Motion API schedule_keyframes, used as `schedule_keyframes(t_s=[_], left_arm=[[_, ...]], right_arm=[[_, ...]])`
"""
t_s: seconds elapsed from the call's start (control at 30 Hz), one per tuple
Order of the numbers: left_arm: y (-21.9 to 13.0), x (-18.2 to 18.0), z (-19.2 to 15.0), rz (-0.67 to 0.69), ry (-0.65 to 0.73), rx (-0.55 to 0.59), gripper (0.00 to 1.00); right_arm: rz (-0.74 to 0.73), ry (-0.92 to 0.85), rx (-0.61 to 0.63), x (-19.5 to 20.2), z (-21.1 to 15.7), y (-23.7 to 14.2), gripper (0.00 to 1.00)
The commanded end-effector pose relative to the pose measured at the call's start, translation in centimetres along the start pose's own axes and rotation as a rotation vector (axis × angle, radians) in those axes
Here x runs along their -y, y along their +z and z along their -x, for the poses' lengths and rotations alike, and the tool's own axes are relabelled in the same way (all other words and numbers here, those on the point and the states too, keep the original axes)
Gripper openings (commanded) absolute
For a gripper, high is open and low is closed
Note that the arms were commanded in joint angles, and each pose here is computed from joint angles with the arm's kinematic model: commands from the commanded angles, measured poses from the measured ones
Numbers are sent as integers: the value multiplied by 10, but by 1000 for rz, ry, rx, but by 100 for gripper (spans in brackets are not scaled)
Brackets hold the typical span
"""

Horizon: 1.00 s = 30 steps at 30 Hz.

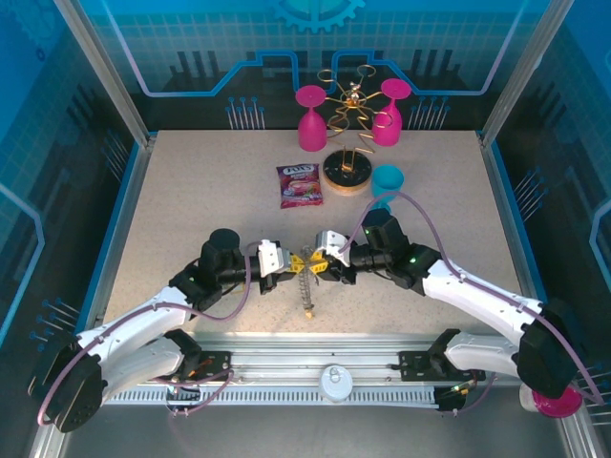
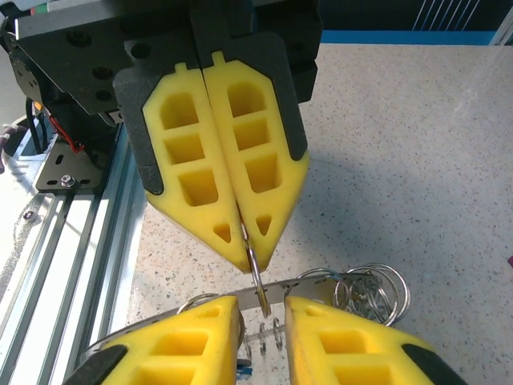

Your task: Put the keys on the keyring

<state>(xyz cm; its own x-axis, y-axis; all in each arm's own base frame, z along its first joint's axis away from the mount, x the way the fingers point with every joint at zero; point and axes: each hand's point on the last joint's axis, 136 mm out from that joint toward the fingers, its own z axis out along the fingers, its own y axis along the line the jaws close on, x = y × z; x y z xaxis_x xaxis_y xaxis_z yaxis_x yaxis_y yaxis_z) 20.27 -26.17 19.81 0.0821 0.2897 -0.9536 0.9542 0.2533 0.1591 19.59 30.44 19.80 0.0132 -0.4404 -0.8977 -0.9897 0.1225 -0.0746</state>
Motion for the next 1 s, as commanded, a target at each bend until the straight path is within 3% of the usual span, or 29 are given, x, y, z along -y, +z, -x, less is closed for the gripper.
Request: schedule_keyframes(t_s=[0.0, 0.13, 0.27, 0.33, 0.57, 0.97], left_arm=[[-3, 6, 13, -29, 23, 60, 0], [-2, 6, 13, -31, 23, 61, 0], [-2, 5, 14, -26, 21, 61, 0], [-2, 2, 13, -10, 15, 53, 0], [-1, -1, 8, 6, 26, 17, 18], [-1, 4, 2, -27, 34, -21, 25]], right_arm=[[36, -9, 39, -6, 8, 5, 20], [50, -9, 52, -8, 12, 7, 14], [71, -5, 35, -10, 11, 8, 0], [70, -13, 20, -10, 11, 7, 0], [38, -62, -34, -11, 11, 3, 0], [-38, -166, -145, -4, 11, 8, 0]])
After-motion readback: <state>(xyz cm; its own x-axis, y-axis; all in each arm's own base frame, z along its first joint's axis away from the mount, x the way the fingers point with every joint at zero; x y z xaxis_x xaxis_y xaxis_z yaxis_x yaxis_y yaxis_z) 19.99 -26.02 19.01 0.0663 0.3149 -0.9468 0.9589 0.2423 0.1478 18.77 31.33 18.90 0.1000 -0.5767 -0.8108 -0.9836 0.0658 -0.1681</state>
